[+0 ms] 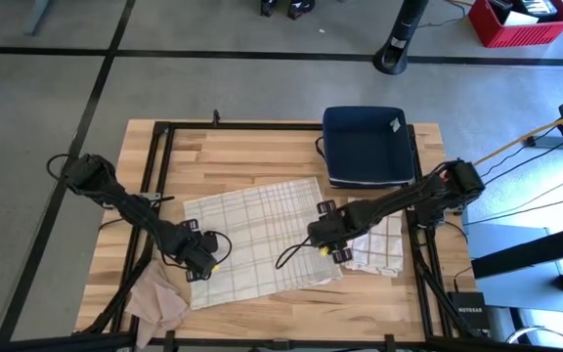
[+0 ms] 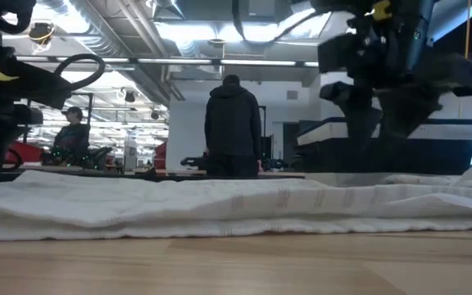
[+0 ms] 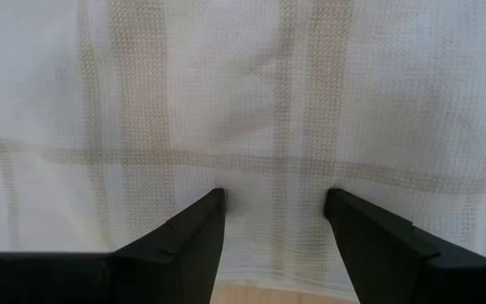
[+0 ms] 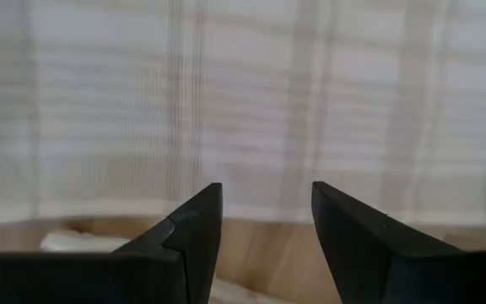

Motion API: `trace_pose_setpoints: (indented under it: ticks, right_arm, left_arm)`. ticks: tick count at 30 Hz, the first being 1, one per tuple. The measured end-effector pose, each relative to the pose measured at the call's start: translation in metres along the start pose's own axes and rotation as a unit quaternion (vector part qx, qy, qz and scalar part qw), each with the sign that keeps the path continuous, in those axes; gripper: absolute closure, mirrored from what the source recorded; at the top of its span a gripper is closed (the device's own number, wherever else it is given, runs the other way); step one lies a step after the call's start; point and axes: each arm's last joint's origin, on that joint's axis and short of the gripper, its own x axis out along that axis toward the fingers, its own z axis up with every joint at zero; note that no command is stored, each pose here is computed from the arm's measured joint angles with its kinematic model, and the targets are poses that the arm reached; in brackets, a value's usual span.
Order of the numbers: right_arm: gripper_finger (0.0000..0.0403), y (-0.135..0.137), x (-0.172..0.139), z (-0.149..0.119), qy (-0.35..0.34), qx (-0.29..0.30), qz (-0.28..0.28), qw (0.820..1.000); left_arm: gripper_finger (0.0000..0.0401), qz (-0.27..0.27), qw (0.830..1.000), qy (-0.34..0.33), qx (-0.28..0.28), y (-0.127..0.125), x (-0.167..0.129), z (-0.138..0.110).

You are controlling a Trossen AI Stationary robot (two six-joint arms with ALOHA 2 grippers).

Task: Fold towel
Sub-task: Fold the white plaid towel

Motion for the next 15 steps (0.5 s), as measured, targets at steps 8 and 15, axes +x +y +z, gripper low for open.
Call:
trace_pose_setpoints:
  ticks: [8,15]
  right_arm:
    - [0.0217,-0.033,0.025,-0.026,-0.086,0.061,0.028,0.994]
    - [0.0217,-0.031,0.046,-0.046,-0.088,0.067,0.037,0.993]
  left_arm:
    - [0.0196,0.002,1.0,-0.004,-0.005,-0.002,0.0,-0.002]
    - [0.0196,0.002,1.0,-0.003,-0.003,-0.002,0.0,-0.002]
